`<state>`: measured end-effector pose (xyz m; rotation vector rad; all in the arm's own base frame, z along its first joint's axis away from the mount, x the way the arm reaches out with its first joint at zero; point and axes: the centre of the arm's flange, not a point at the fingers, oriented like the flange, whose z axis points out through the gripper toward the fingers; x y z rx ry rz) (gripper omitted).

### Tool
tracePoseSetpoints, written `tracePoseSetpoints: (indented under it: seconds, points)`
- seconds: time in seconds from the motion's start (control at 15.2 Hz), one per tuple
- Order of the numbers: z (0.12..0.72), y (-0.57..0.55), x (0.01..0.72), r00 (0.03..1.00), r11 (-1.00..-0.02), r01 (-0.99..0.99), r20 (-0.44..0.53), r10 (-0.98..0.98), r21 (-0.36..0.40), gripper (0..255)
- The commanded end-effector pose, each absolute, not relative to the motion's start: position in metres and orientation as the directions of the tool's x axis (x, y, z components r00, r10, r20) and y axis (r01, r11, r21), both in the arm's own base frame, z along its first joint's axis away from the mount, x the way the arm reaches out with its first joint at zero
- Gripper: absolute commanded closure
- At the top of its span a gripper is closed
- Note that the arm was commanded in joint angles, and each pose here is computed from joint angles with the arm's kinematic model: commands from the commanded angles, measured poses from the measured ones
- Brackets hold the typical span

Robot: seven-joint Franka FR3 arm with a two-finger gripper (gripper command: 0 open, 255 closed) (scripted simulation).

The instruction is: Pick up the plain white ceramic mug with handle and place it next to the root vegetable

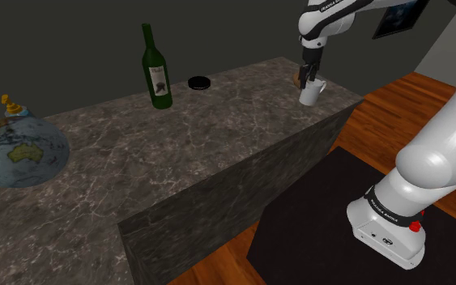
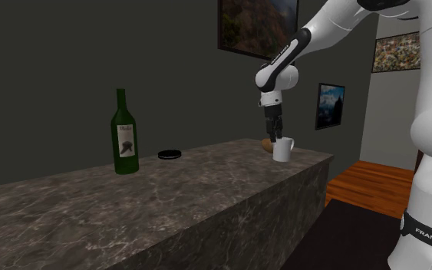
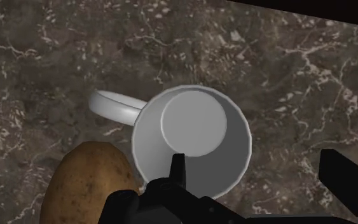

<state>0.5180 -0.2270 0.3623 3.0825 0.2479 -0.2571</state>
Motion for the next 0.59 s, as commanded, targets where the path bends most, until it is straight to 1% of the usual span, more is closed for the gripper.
tracePoseSetpoints:
  seconds: [0.0, 0.07, 0.53]
  points:
    - [0.385, -0.226, 0.521, 0.973, -0.987, 0.162, -0.168, 0.155, 0.025, 0]
    - [0.395, -0.226, 0.522, 0.973, -0.987, 0.162, -0.168, 0.155, 0.025, 0]
    - [0.395, -0.226, 0.522, 0.973, -0.987, 0.162, -0.168, 0.155, 0.025, 0]
